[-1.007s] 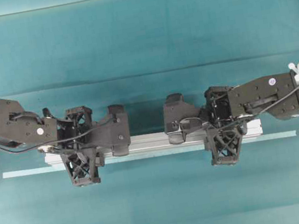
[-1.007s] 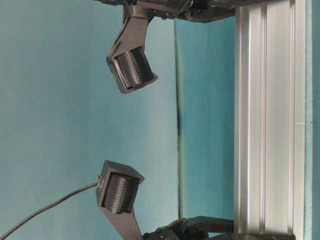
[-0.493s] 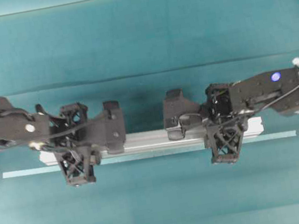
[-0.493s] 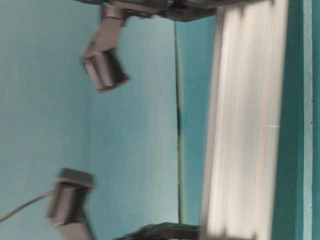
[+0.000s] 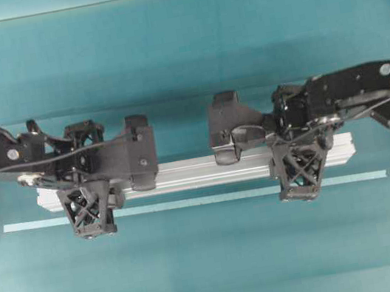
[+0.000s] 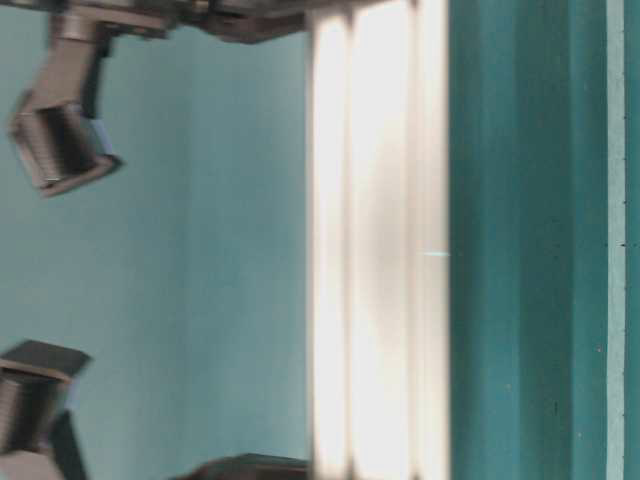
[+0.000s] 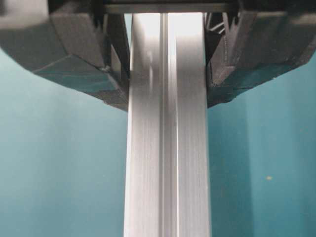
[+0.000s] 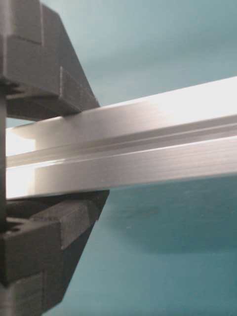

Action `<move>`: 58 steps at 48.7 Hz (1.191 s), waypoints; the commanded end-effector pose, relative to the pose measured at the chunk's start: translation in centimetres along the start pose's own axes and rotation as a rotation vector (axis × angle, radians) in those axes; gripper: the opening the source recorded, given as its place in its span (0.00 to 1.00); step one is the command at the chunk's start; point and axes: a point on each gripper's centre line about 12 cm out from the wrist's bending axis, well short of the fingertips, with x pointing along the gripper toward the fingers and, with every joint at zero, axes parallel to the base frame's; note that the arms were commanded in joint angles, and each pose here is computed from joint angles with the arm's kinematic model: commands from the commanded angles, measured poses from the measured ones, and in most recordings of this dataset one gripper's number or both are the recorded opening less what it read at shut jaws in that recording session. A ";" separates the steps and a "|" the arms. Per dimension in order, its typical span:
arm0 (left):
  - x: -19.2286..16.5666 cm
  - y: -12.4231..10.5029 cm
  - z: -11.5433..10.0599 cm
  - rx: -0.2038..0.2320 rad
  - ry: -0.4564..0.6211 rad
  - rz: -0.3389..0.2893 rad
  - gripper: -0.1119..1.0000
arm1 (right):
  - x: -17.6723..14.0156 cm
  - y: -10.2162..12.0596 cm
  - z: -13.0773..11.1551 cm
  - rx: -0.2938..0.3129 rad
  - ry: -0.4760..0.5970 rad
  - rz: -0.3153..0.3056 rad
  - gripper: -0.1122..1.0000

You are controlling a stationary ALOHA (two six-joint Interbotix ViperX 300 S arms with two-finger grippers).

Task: Lift the metal rail with both hands.
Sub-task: 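Lift the rail with both grippers off the table, then raise the held rail higher with both grippers, keeping it level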

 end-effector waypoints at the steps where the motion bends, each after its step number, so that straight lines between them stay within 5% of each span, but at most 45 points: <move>1: -2.3 -0.1 1.4 0.006 -0.045 -0.002 0.43 | -1.8 -0.4 0.4 0.017 -0.008 0.003 0.50; 58: -13.4 0.2 5.5 -0.013 -0.048 0.004 0.43 | -12.5 0.1 2.2 0.012 0.060 0.001 0.50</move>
